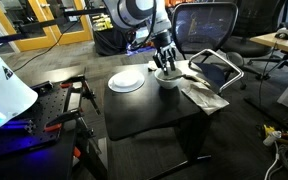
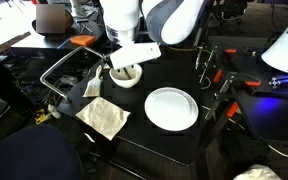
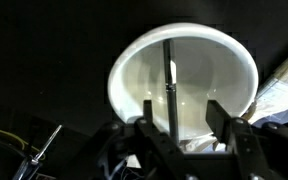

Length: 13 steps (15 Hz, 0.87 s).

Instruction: Move the white bowl backwards, put the pen inside the white bowl

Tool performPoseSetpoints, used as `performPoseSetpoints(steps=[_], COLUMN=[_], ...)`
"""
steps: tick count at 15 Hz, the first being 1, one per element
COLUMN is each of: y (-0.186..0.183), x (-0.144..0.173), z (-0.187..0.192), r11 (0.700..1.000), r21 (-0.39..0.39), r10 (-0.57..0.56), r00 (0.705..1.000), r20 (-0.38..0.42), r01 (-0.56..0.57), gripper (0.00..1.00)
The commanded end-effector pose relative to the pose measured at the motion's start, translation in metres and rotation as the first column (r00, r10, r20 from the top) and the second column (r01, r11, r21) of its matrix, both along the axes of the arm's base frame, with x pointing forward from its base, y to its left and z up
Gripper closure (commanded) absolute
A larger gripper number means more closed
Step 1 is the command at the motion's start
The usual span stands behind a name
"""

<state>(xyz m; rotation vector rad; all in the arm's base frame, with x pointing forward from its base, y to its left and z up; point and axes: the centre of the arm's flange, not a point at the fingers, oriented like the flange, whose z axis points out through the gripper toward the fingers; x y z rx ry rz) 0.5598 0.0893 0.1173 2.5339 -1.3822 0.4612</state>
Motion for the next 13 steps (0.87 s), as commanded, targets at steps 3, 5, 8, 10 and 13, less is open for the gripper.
performPoseSetpoints(steps=[3,5,8,10,13], y=[-0.002,-0.004,-0.005,-0.006,-0.006], x=[-0.005,-0.005,-0.004,0.007,0.007], z=[0.021,0.027,0.032,0.018,0.016], r11=[0.999,0.999,0.999,1.000,1.000], r21=[-0.019,-0.018,-0.013,-0.013,-0.013], r10=[-0.035,-0.042,-0.037,-0.020,-0.019], r00=[0.999,0.999,0.999,0.999,0.999], r20=[0.021,0.035,0.040,0.039,0.037], r01=[0.036,0.043,0.038,0.020,0.019], gripper=[0.00,0.00,0.00,0.00,0.00])
